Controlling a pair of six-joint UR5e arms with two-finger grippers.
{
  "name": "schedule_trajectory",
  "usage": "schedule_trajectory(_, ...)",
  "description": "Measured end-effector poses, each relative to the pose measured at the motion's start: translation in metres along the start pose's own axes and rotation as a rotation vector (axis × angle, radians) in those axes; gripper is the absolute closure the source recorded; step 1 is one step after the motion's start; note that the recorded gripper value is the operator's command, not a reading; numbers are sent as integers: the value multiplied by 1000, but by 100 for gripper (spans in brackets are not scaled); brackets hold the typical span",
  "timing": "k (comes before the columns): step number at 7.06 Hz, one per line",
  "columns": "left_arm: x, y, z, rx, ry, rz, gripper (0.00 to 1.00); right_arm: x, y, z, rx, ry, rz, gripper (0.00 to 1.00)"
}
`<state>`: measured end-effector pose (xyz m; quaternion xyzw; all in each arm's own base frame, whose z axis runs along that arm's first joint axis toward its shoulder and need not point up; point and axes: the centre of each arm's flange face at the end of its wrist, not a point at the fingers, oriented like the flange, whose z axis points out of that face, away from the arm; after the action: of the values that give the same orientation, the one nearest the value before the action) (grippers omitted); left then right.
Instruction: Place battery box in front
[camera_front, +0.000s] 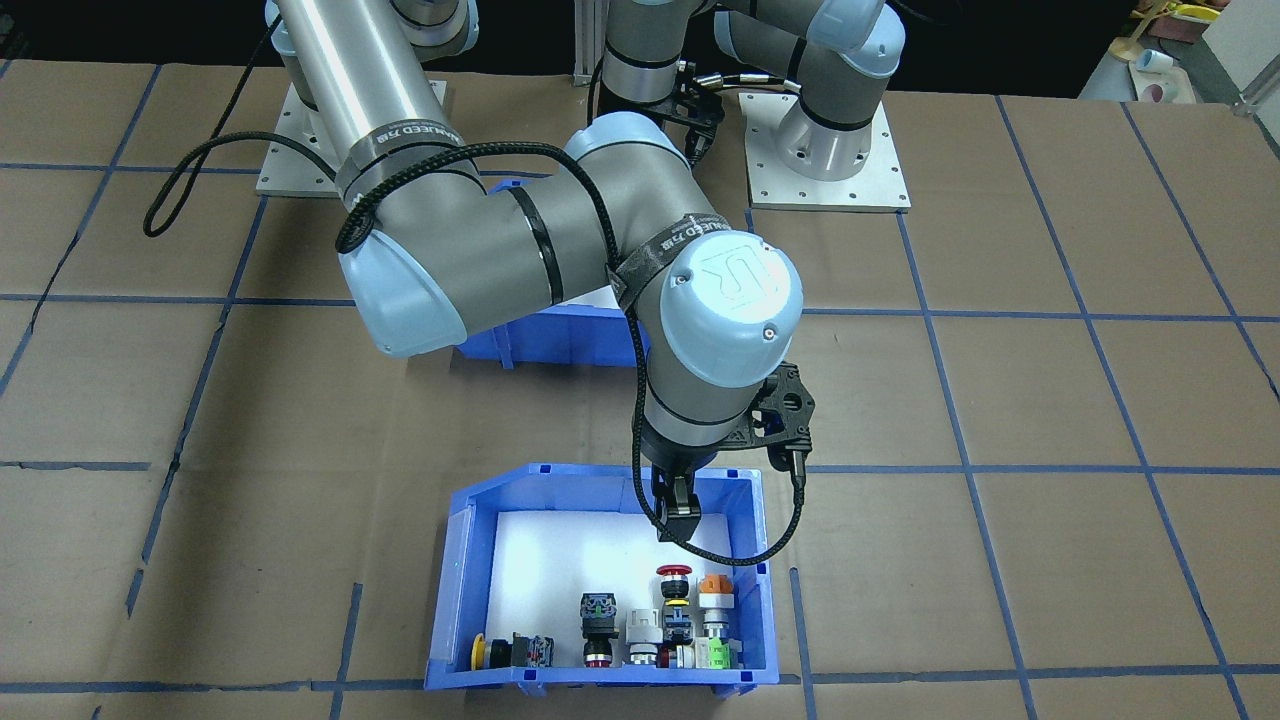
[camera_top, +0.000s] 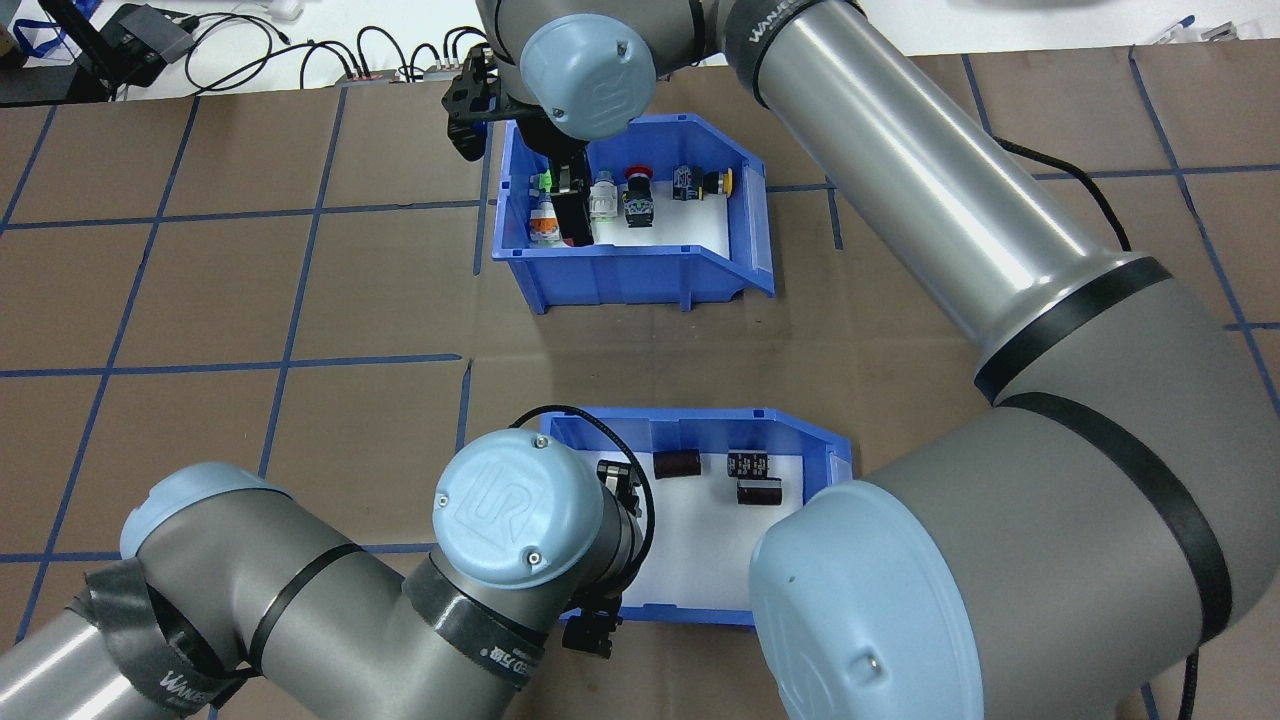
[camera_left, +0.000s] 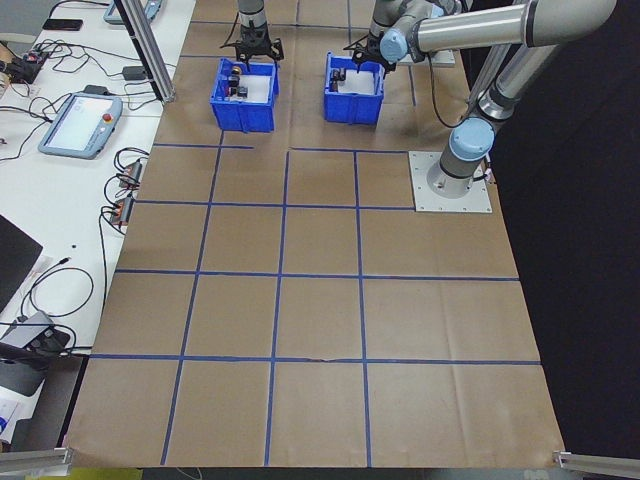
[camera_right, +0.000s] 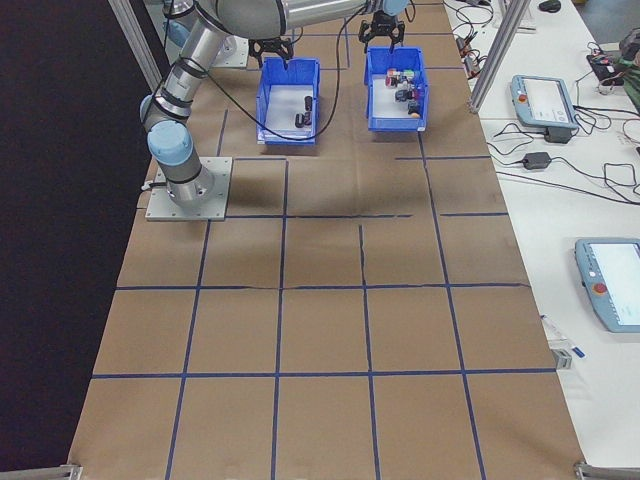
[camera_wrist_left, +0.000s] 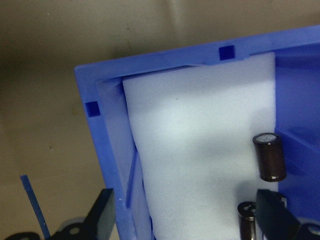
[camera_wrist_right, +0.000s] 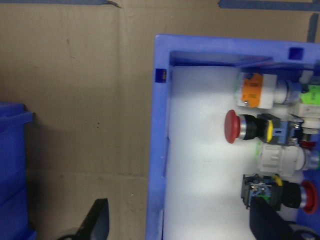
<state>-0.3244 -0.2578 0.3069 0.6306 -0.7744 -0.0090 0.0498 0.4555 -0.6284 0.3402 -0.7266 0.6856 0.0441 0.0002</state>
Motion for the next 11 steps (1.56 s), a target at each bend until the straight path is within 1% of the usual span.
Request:
schedule_trajectory(1, -4, 0, 5, -3, -6, -10, 2, -7, -1, 18, -10, -21, -5, 1)
schedule_trajectory(2, -9, 1, 11, -8, -18, -32, 2, -11, 0, 33, -10, -22, -5, 0)
schedule_trajectory(4, -16, 6, 19, -18, -45, -70, 2, -11, 0, 62, 2, 8, 2, 0)
schedule_trajectory(5, -17, 8, 25, -29, -67, -79, 5, -13, 2, 76, 4, 14, 8, 9)
schedule_trajectory(6, -18, 10, 32, -40, -87, -89, 7, -15, 5, 86, 3, 11, 12, 41)
schedule_trajectory(7, -16, 11, 37, -47, -90, -96, 7, -15, 7, 88, 0, 13, 14, 63)
schedule_trajectory(8, -14, 13, 43, -50, -91, -98, 11, -14, 9, 87, -9, 23, 16, 76)
schedule_trajectory(9, -13, 14, 49, -49, -97, -99, 21, -12, 11, 83, -16, 33, 17, 85)
schedule_trajectory(10, -13, 14, 53, -48, -106, -98, 50, -10, 12, 75, -16, 49, 16, 92)
schedule_trajectory(11, -15, 15, 56, -48, -112, -94, 81, -7, 13, 62, -9, 71, 16, 94)
